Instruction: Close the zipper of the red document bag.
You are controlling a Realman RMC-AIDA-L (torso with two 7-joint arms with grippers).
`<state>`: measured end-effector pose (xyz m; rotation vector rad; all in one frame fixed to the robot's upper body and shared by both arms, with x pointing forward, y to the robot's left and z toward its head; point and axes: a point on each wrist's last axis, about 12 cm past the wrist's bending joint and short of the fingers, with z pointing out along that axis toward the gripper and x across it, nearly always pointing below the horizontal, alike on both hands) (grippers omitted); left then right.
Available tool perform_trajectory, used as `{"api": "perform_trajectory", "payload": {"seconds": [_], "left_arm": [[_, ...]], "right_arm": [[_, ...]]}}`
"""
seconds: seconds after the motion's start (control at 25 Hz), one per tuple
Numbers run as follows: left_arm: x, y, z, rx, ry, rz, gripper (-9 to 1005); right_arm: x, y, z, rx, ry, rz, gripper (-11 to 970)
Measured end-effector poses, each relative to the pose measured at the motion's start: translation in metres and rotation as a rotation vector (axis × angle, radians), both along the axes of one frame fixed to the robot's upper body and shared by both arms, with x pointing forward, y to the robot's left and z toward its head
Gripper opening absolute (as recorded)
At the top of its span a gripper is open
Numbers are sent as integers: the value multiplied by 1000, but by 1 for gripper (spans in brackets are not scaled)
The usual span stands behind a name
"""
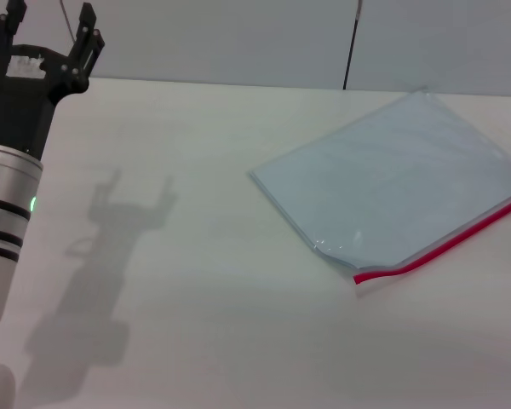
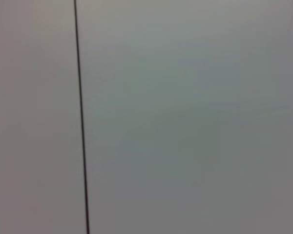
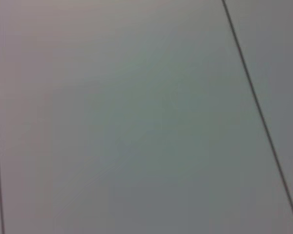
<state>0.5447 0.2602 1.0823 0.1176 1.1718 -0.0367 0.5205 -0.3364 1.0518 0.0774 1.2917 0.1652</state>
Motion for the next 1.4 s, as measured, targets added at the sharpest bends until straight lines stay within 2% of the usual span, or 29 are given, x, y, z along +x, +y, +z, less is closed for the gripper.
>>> {"api": "perform_trajectory", "payload": {"seconds": [0.72, 1.4], "left_arm": [[0, -1, -1, 7, 5, -6, 833], [0, -2, -1, 7, 5, -7, 832]], "right_arm": [[9, 8, 3, 0, 2, 26, 886], [9, 9, 2, 1, 4, 28, 886]]}}
